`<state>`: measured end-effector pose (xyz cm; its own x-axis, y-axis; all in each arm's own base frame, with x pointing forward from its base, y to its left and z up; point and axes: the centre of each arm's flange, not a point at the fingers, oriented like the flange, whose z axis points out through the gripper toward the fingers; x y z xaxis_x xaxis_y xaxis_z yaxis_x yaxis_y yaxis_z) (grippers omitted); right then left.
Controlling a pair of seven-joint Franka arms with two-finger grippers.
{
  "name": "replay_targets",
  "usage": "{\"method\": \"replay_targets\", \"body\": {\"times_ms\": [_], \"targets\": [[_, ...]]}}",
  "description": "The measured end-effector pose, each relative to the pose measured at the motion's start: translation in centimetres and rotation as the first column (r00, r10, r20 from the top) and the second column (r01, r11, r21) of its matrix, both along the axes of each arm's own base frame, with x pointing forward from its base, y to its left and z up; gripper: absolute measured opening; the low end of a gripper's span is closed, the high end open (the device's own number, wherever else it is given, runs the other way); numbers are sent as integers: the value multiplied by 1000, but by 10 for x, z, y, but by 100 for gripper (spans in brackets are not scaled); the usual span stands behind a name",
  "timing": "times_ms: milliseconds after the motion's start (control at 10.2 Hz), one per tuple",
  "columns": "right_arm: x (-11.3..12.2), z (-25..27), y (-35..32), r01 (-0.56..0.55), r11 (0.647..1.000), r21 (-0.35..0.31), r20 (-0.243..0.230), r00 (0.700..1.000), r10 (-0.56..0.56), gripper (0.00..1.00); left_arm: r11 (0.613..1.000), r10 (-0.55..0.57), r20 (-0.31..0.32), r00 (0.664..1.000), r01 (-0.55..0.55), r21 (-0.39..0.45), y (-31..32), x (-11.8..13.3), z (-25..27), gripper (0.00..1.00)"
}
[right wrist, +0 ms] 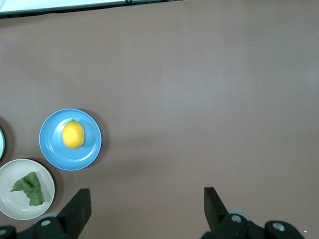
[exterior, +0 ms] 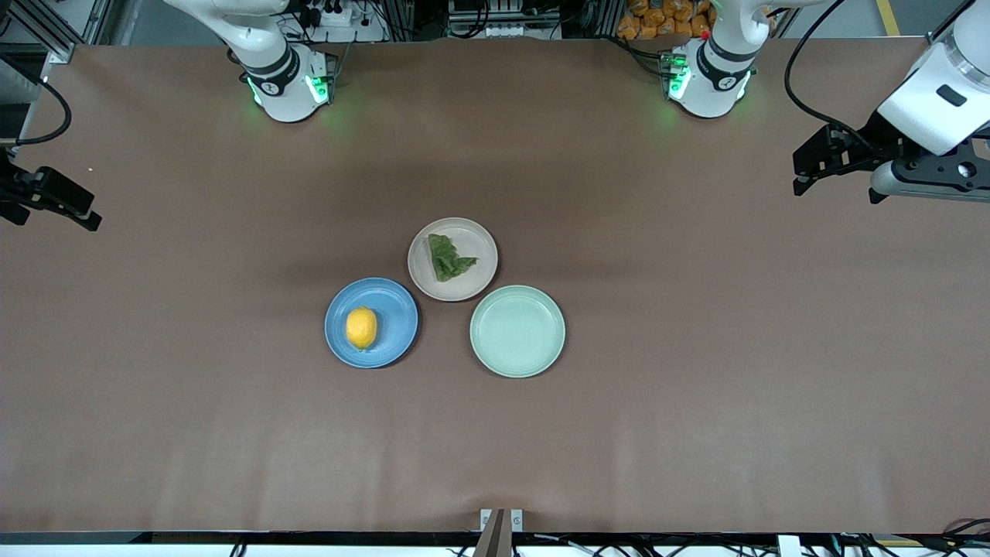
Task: Pick lemon and lettuce from blue and beige plates
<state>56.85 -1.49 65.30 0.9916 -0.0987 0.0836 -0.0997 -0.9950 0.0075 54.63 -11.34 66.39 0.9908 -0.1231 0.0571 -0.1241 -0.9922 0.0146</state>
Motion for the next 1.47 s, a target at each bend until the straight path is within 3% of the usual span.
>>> {"method": "replay_targets", "body": {"times_ms": [685, 1468], "targets": [[0, 0, 0, 0, 1000, 0, -1, 1000, 0, 100, 1000, 0, -3, 1000, 0, 0, 0, 0, -1, 100], [-1, -1, 0, 0, 1000, 0, -13, 1000, 0, 100, 1000, 2, -93, 996, -1, 11, -24, 7, -44, 100]]}}
